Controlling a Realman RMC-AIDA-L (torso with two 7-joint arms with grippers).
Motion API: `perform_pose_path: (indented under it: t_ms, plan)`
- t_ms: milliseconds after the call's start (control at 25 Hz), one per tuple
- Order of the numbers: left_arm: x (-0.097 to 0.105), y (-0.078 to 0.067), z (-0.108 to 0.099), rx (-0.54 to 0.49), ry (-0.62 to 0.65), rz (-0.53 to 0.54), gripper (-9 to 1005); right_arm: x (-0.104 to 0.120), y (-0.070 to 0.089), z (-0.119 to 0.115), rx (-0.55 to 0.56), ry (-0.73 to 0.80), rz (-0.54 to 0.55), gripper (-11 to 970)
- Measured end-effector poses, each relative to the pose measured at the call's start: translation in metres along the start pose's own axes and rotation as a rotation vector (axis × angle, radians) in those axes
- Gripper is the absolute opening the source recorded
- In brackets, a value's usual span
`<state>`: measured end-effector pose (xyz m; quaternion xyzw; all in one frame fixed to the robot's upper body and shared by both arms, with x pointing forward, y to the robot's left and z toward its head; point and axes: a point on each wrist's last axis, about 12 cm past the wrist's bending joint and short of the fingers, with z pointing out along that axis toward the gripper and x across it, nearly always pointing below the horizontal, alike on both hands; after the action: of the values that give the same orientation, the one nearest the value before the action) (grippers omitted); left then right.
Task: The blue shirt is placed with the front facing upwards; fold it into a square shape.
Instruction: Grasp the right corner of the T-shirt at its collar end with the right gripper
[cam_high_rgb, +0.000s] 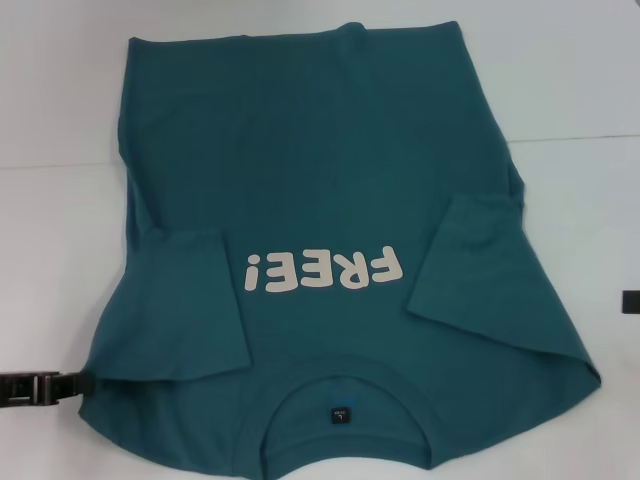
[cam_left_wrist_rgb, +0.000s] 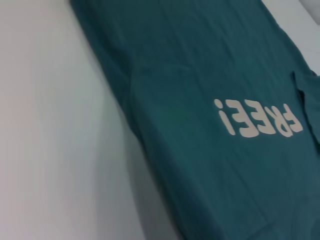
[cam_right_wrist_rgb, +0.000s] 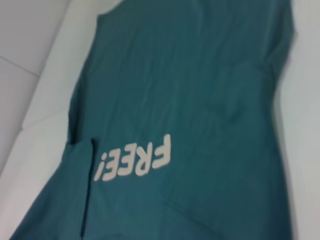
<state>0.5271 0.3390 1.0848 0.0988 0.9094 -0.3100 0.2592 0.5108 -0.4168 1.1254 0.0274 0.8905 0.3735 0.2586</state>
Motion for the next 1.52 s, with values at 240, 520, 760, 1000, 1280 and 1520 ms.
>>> perform_pose_path:
  t_ms: [240,520,760,1000,1280,1520]
  plan:
    - [-0.003,-0.001,0.0,0.002,0.009,0.012,1,-0.016,0.003,-0.016,0.085,0.097,0.038,942]
    - [-0.005,-0.001,0.0,0.001,0.008,0.021,2,-0.029,0.013,-0.011,0.176,0.24,0.072,942]
    - [-0.009,-0.003,0.002,0.009,0.007,0.039,2,-0.035,0.014,-0.005,0.228,0.262,0.053,942]
    - [-0.012,-0.006,0.005,0.016,0.009,0.058,3,-0.029,0.011,0.003,0.229,0.249,0.063,941]
    - [-0.012,-0.007,0.006,0.019,0.005,0.06,4,-0.024,0.01,0.017,0.228,0.231,0.063,941]
    - [-0.011,-0.008,0.007,0.022,0.005,0.058,4,-0.019,0.009,0.033,0.204,0.237,0.073,942]
